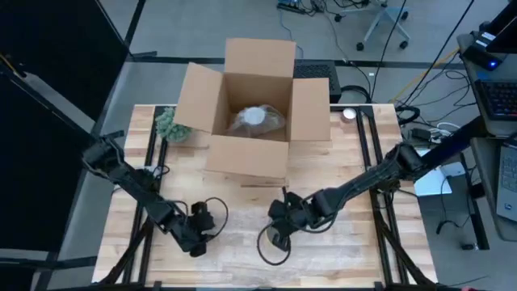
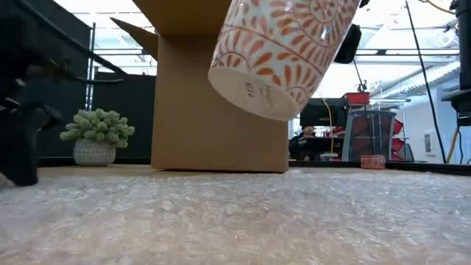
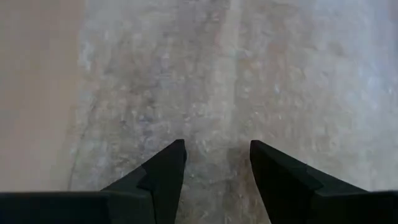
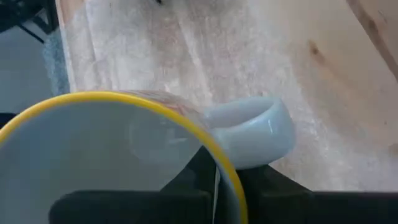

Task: Wrap mug
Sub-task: Wrap the yellow patterned mug with bubble wrap

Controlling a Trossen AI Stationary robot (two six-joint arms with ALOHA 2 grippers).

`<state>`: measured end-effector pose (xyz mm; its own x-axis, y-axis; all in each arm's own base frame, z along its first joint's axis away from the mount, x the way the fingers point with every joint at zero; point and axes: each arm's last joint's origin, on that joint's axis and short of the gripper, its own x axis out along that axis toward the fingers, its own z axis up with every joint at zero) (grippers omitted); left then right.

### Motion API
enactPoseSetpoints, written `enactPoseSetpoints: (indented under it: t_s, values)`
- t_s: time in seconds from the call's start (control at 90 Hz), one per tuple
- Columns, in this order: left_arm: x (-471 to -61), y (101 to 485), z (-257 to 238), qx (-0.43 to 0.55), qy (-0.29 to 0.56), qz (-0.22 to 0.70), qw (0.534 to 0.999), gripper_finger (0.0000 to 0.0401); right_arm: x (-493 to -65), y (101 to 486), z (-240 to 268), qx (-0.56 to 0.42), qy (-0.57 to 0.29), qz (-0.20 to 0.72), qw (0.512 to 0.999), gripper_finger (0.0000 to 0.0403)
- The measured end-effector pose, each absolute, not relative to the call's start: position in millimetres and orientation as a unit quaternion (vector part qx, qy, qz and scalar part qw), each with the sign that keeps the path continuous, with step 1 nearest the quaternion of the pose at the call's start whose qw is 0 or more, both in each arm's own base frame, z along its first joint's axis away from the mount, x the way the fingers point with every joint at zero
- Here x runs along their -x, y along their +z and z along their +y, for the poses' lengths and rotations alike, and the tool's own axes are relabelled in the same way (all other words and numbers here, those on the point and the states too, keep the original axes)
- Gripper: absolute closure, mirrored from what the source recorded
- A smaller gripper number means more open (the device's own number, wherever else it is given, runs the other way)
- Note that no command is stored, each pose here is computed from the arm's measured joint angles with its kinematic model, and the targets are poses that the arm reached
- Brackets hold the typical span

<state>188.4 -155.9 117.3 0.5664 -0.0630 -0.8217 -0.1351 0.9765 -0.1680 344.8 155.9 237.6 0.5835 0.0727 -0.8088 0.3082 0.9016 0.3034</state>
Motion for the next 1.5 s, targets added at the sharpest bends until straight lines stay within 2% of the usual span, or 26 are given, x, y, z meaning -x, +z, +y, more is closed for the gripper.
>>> enactPoseSetpoints:
  t_s: [0.2,0.389,0.689,0.978,1.178,1.5]
  values:
    - [-186.5,117.2,-132.3,0.062,0.073,0.511,0.854,0.0228,-346.3,237.1,152.0,-0.213,-0.075,0.451,0.863,0.0396]
    - [-192.1,127.6,-118.2,0.045,0.068,0.521,0.85,0.0228,-351.8,235.6,130.6,-0.217,-0.131,0.444,0.86,0.0396]
    - [-200.7,155.1,-126.7,0.076,0.036,0.484,0.871,0.0228,-362.1,221.8,111.8,-0.228,-0.151,0.464,0.842,0.0396]
    - [-201.0,156.0,-128.1,0.078,0.033,0.48,0.873,0.0228,-363.5,209.9,113.2,-0.248,-0.157,0.489,0.822,0.0396]
    - [-201.1,156.0,-128.1,0.078,0.034,0.479,0.874,0.0228,-358.2,198.5,103.5,-0.222,-0.197,0.529,0.795,0.0396]
    - [-201.5,156.5,-128.3,0.082,0.035,0.477,0.875,0.0228,-368.2,193.7,105.8,-0.232,-0.183,0.506,0.81,0.0393]
